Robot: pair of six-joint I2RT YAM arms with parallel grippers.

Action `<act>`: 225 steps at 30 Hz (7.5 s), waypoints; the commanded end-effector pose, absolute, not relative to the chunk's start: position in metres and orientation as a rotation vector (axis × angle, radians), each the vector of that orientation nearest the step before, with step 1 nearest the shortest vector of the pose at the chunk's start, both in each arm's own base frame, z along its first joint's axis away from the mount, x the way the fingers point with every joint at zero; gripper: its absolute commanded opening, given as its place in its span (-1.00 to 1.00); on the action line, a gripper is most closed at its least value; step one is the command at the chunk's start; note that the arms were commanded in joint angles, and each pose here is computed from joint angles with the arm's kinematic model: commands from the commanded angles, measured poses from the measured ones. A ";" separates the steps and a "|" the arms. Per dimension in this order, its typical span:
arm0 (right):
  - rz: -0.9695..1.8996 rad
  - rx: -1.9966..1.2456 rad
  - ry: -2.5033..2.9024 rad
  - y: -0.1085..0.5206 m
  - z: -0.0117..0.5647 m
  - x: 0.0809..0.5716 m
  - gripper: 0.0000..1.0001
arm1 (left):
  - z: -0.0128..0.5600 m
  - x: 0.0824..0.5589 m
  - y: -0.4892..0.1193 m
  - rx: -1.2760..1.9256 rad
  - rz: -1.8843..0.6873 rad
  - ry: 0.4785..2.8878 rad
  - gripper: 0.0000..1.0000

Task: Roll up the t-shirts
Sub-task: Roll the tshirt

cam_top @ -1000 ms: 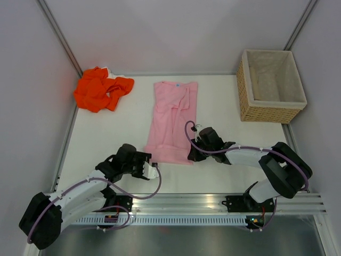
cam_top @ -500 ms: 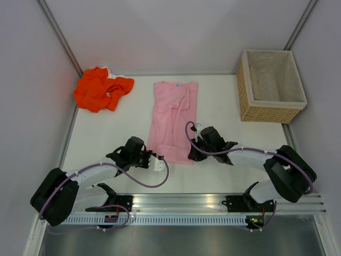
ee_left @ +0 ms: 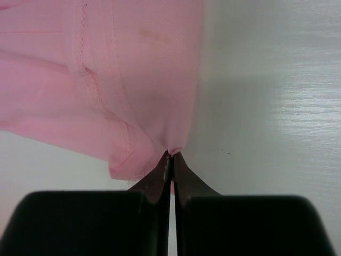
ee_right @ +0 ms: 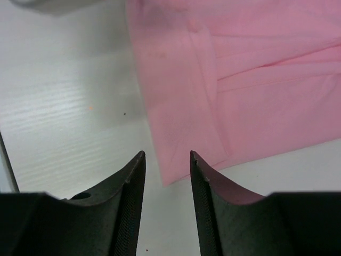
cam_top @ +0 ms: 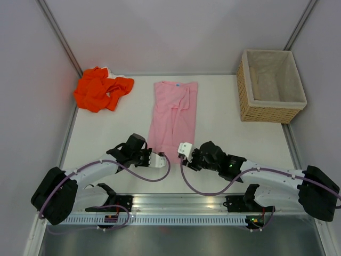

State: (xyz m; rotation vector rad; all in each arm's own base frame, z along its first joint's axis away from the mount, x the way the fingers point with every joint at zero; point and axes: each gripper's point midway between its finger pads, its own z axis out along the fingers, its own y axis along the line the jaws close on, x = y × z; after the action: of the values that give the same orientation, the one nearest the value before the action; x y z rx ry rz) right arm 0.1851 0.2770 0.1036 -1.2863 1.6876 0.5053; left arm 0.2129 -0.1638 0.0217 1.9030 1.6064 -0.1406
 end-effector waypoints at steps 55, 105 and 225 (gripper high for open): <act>0.732 -1.465 2.136 0.248 0.049 0.204 -0.99 | 0.054 0.224 -0.164 1.718 -0.689 2.085 -0.95; 0.845 -0.657 2.338 0.269 0.018 0.204 -0.83 | 0.028 0.288 -0.113 1.636 -0.106 1.954 -0.31; 0.630 -1.377 2.108 0.263 0.048 0.226 -0.63 | 0.039 0.227 -0.138 1.741 -0.769 2.279 -0.28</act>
State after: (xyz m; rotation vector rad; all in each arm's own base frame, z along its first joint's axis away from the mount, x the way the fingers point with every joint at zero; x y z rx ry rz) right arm 0.2068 0.2544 0.0406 -1.4533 2.1200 0.6412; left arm 0.2147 -0.1373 0.0349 1.7827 2.2837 -0.8338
